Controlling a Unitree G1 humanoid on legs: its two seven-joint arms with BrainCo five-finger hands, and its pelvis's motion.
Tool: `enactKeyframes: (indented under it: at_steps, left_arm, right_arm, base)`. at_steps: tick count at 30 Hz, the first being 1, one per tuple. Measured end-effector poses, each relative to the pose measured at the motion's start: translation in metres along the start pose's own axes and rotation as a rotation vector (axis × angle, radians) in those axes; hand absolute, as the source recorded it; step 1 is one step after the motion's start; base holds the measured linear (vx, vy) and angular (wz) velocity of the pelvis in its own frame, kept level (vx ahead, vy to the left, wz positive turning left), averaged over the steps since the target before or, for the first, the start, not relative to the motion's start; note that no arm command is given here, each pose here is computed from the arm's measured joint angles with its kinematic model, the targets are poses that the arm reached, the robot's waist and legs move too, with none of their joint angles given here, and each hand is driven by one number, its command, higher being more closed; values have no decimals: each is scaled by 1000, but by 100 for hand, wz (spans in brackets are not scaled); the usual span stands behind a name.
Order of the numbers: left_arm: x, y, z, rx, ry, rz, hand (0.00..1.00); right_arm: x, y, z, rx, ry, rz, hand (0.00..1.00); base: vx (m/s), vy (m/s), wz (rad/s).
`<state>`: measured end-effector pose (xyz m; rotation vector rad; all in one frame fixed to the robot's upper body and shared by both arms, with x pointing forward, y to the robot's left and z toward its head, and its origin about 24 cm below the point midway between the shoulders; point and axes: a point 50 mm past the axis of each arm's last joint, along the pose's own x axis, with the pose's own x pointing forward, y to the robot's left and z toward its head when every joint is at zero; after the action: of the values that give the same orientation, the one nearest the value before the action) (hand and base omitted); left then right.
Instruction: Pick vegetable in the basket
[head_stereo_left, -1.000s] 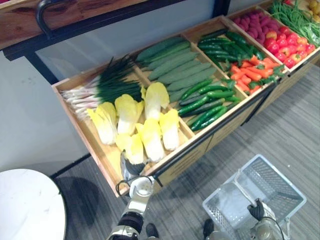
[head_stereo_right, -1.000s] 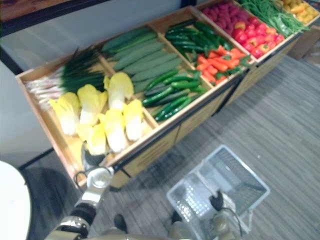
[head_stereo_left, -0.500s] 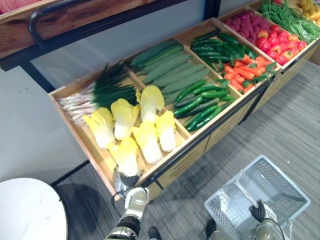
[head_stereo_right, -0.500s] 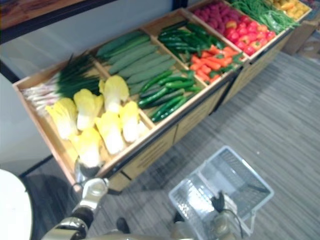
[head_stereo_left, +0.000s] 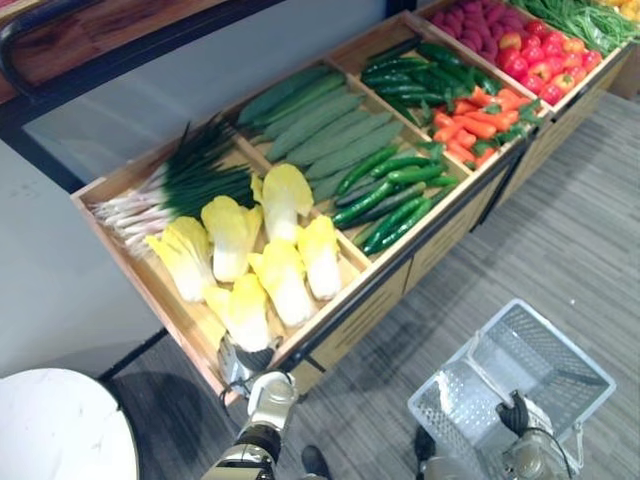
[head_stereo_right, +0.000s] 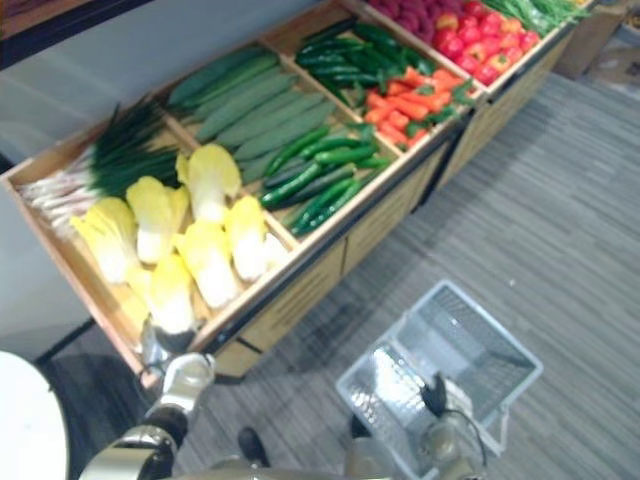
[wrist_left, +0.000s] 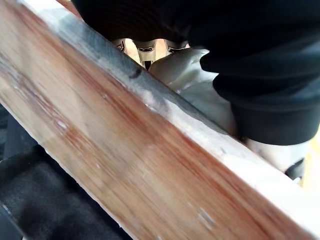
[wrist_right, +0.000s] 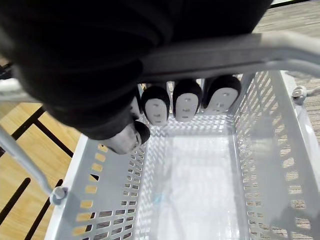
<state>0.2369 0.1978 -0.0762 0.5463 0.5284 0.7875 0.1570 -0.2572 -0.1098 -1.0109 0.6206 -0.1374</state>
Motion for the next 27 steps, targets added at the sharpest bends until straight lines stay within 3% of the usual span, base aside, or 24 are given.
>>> enactKeyframes:
  at_steps: [17,27]
  left_arm:
    - [9,10,1,33,-37,43,100]
    - [9,4,12,4,-85,-16,100]
  right_arm:
    - [2,3,9,3,-47,38,100]
    - [-2,9,7,11,-37,66,100]
  base:
    - [2,-3,-2]
    - [13,-2,14]
